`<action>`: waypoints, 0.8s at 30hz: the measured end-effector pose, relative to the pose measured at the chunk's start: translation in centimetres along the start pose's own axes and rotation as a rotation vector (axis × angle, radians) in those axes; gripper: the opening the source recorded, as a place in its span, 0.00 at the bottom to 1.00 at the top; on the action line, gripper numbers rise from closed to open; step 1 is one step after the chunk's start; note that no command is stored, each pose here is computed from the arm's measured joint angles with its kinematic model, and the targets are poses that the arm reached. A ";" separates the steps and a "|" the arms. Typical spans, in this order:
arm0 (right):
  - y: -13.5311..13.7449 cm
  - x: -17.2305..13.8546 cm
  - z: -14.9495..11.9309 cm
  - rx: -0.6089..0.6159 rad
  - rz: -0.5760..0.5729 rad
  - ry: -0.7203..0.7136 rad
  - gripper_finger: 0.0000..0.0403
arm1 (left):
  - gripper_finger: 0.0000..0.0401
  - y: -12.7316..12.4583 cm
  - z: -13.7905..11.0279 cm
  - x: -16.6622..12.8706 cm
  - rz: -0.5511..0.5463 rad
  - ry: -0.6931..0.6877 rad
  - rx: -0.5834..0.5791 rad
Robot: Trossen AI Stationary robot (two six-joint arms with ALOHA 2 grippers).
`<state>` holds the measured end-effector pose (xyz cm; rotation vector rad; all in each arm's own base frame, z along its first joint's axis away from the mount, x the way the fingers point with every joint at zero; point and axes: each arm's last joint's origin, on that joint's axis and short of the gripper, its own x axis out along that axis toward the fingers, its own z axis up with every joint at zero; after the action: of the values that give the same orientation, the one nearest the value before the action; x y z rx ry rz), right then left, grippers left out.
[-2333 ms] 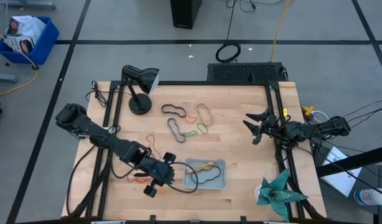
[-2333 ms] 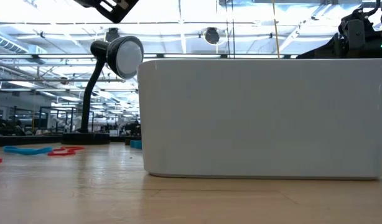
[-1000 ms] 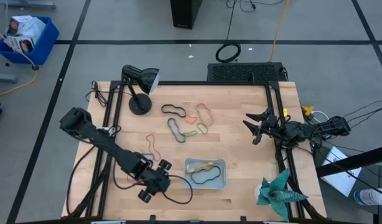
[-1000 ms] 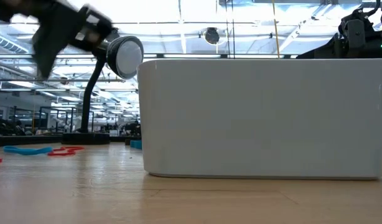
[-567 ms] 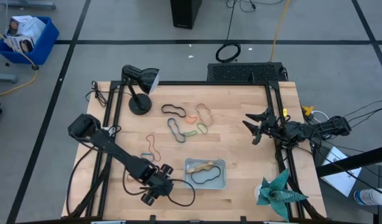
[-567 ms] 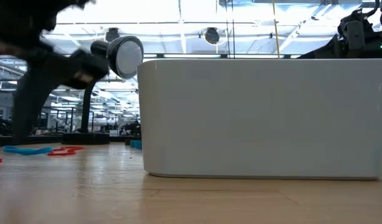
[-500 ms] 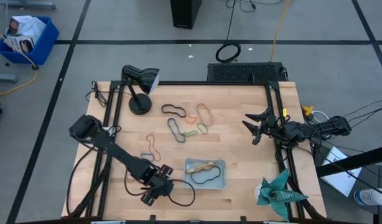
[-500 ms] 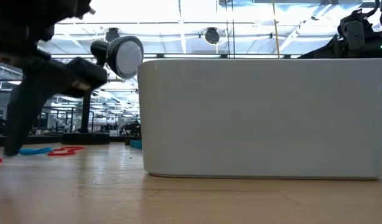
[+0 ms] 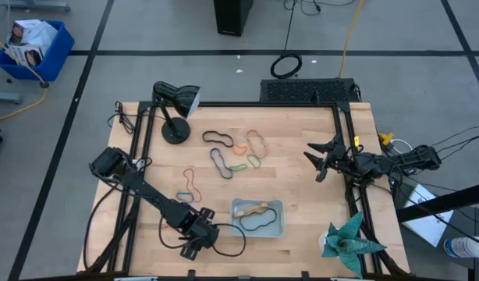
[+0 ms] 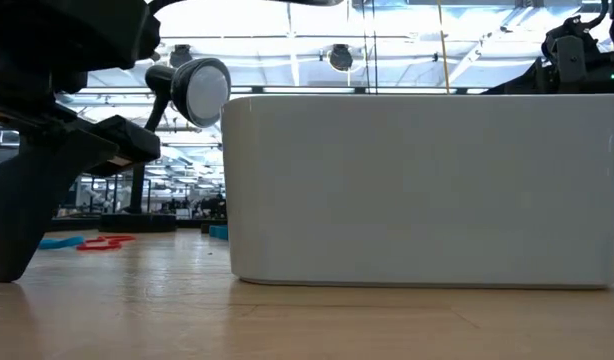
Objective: Pick and place rubber bands into bin
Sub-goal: Put the bottom orange rubber band into the gray bin
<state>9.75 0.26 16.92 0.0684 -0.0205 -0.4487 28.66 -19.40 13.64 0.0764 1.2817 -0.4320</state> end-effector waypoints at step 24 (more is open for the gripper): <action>0.0 0.0 0.0 0.001 0.000 -0.001 0.42 | 0.50 0.1 -0.4 0.1 -0.015 0.048 -0.011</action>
<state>9.75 0.26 16.93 0.0690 -0.0216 -0.4490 28.34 -19.16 13.44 0.0685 1.3325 -0.4380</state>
